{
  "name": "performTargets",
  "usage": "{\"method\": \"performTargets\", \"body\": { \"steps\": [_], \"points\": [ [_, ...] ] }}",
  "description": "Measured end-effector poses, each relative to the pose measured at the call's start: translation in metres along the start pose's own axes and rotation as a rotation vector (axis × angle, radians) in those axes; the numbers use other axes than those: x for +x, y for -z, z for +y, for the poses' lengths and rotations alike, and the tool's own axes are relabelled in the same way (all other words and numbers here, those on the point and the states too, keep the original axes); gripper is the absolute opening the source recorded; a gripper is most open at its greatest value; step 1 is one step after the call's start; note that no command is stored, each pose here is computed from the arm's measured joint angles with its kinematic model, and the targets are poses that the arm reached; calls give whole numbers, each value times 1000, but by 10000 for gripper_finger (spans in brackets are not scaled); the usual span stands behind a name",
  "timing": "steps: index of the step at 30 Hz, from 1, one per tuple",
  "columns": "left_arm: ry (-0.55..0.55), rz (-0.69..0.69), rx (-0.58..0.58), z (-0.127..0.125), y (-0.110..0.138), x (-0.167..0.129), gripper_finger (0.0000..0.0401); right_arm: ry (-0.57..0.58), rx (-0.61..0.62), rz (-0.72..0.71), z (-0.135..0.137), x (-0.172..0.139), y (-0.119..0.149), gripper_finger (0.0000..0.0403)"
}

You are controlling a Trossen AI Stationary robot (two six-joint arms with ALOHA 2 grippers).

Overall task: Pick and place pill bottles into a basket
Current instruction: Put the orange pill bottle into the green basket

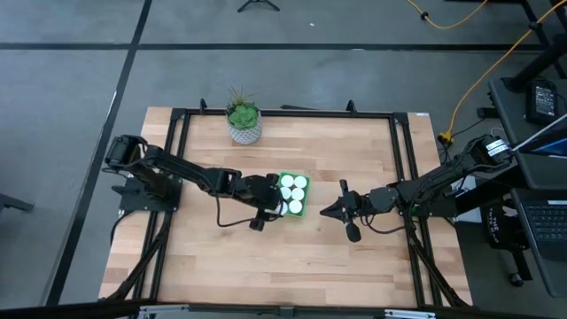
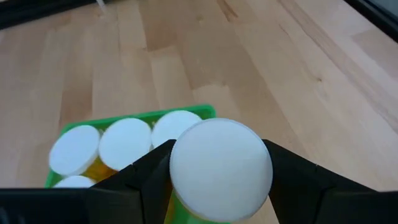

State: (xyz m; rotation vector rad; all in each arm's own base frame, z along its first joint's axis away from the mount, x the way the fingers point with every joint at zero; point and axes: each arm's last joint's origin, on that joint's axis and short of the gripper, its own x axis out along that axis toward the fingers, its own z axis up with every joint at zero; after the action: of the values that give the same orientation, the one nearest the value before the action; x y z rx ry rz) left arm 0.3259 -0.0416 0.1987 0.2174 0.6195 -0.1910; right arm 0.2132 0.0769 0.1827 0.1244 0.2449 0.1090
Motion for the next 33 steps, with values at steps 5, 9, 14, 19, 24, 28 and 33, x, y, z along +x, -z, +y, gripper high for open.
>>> {"method": "performTargets", "body": {
  "steps": [5, 9, 14, 19, 24, 28, 33],
  "points": [
    [-14, -11, -6, 5, 0, 0, 216, 2, 2, 10, 0, 0, 1, 17],
    [-7, -13, -12, 7, 0, 0, 216, 2, 1, 10, 0, 0, 1, 17],
    [-7, -9, -13, 8, 1, 1, 216, 1, 2, 9, 0, 0, 1, 17],
    [-5, -2, -7, 8, 2, 3, 216, 1, 3, 9, 0, 0, 1, 17],
    [-5, 9, -5, 9, 5, 7, 216, 1, 5, 9, 0, 0, 1, 17],
    [-9, 15, -7, 10, 7, 8, 216, 1, 5, 9, 0, 0, 1, 17],
    [-10, 23, -8, 12, 8, 9, 216, 1, 3, 9, 0, 0, 1, 17]
  ]
}}
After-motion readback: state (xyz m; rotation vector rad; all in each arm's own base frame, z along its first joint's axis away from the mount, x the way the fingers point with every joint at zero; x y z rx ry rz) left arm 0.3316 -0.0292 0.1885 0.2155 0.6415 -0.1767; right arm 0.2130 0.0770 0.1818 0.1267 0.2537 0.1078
